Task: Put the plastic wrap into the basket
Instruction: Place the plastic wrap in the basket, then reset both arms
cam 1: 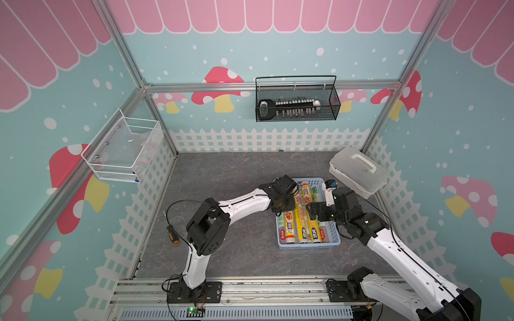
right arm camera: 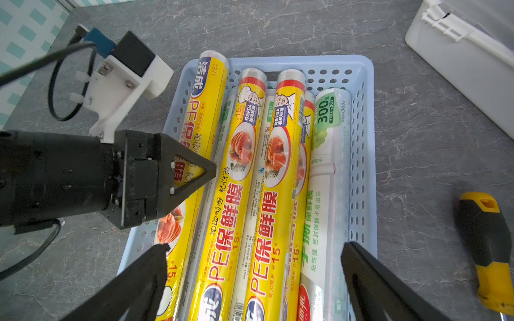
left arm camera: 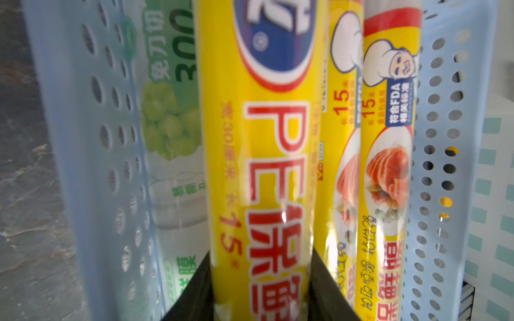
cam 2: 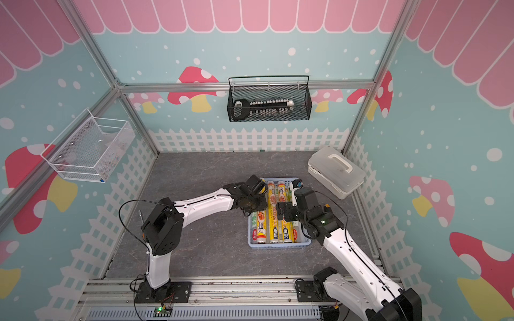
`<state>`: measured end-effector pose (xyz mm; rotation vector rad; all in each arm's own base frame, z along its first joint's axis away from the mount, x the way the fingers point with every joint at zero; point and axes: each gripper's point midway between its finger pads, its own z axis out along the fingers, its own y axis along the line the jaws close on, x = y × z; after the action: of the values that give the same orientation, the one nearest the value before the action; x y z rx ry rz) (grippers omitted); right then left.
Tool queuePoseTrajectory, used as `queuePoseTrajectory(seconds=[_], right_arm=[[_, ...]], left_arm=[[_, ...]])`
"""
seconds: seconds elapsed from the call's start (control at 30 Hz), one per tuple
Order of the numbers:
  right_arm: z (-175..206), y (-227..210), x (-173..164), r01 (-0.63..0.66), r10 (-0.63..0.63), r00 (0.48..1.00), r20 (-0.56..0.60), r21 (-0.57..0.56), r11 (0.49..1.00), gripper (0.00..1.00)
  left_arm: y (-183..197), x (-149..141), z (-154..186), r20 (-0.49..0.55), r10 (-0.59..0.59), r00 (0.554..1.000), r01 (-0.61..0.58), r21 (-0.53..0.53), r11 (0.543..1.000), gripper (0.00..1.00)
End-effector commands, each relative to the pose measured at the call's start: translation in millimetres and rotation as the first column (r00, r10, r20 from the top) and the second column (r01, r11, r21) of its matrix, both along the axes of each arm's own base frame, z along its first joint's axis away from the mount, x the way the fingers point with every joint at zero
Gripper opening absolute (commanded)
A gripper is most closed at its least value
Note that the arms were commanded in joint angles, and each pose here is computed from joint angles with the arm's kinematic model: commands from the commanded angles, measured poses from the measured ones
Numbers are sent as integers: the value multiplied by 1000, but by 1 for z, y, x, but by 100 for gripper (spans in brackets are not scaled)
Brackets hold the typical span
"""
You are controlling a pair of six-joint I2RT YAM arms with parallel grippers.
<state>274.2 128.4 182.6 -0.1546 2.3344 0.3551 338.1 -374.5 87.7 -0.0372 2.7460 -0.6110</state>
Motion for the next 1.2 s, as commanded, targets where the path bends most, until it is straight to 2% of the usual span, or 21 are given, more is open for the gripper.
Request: queuePoseTrajectory(seconds=[0.0, 0.1, 0.23, 0.4, 0.57, 0.63, 0.77, 0.87, 0.93, 1.03, 1.1, 1.17], right_arm=[[-6, 7, -4, -51, 51, 999, -5, 20, 999, 99], [-6, 20, -6, -109, 109, 994, 2, 65, 992, 99], [-13, 26, -6, -133, 136, 990, -35, 76, 988, 100], [-17, 20, -6, -111, 113, 993, -46, 47, 993, 99], [-7, 0, -3, -48, 48, 999, -4, -42, 998, 99], [3, -17, 1, 5, 0, 999, 45, -113, 994, 100], [31, -67, 16, 199, -149, 971, 188, -280, 939, 100], [43, -107, 30, 331, -242, 931, 273, -349, 877, 99], [41, -135, 40, 417, -326, 899, 292, -344, 842, 100], [26, -170, 52, 520, -433, 849, 305, -328, 789, 99], [11, -180, 62, 525, -417, 844, 336, -361, 771, 100], [-3, -187, 69, 524, -411, 847, 337, -396, 754, 99]], left_arm=[[-8, 4, 9, 6, 8, 1000, -8, -28, 1000, 29], [-7, 4, 8, 5, 9, 1000, -9, -26, 1000, 31], [-6, 4, 5, 0, 13, 1000, -13, -15, 1000, 41], [0, 4, 7, 1, 26, 1000, -26, 11, 1000, 50], [9, 4, 22, 36, 36, 999, -37, 28, 999, 56], [13, 4, 35, 63, 32, 997, -34, 27, 999, 57], [31, 7, 73, 180, 40, 983, -48, 37, 998, 60], [62, 12, 108, 328, 67, 942, -103, 92, 990, 66], [94, 17, 133, 455, 91, 886, -180, 155, 971, 74], [145, 21, 155, 588, 114, 801, -295, 221, 930, 85], [184, 25, 164, 645, 164, 746, -386, 219, 896, 92], [228, 25, 160, 665, 225, 712, -467, 208, 859, 99]])
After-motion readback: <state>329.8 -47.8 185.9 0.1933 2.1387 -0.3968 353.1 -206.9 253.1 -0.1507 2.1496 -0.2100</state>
